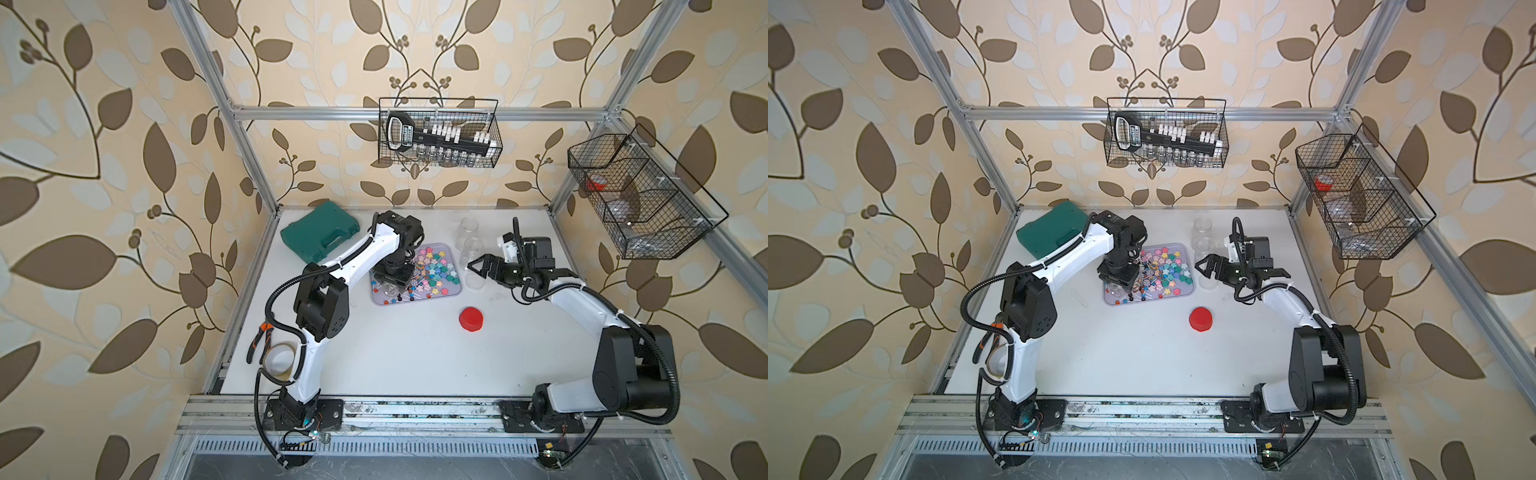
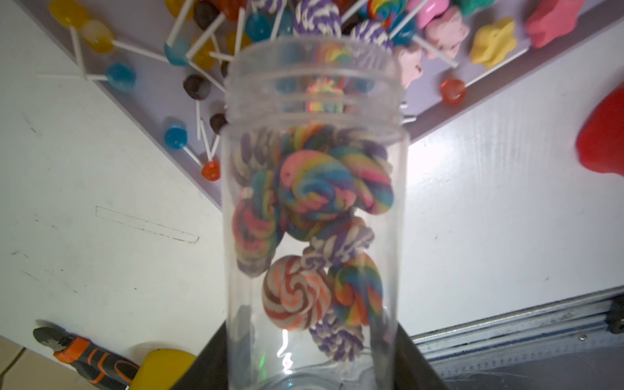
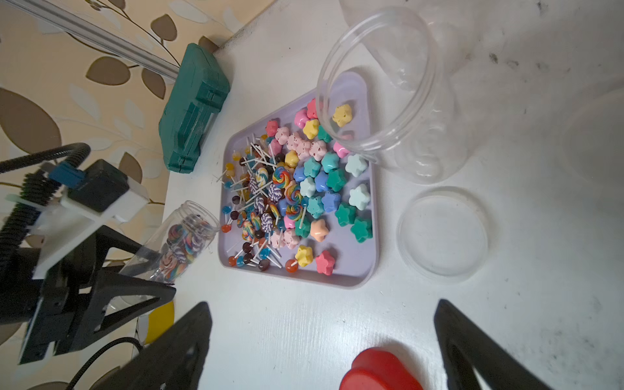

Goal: Pour the candies out of the jar
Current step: 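Pour the candies out of the jar onto the tray, then place the jar at the center of the board.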

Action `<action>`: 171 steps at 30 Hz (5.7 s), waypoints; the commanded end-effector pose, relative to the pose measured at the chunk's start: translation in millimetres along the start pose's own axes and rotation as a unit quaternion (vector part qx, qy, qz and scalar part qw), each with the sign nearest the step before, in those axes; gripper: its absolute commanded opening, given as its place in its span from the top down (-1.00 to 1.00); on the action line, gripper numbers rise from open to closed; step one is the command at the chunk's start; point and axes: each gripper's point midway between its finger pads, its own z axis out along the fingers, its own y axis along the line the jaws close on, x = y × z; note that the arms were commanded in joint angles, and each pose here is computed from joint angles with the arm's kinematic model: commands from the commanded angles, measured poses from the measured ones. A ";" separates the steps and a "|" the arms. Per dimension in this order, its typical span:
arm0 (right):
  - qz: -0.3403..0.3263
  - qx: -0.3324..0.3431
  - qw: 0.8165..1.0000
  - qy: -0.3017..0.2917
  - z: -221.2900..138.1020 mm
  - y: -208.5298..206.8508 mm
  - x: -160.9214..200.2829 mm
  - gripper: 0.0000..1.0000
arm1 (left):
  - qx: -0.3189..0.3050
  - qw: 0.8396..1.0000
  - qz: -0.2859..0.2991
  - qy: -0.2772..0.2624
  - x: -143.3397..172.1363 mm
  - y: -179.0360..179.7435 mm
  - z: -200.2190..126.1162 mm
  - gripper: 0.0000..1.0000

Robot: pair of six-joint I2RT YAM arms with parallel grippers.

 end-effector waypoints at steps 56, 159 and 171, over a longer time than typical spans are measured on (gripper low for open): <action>0.000 -0.008 1.000 0.020 6.1 -3.6 9.7 -0.98 | 0.006 1.000 0.019 0.000 1.4 -16.2 4.5 0.52; -0.307 -0.293 0.896 0.130 -85.6 265.2 52.1 -0.15 | 0.403 0.796 0.312 -0.327 77.4 -64.8 -143.9 0.36; -0.308 -0.289 0.898 0.126 -86.3 263.1 52.8 -0.12 | 0.414 0.802 0.302 -0.307 69.1 -65.3 -135.5 0.36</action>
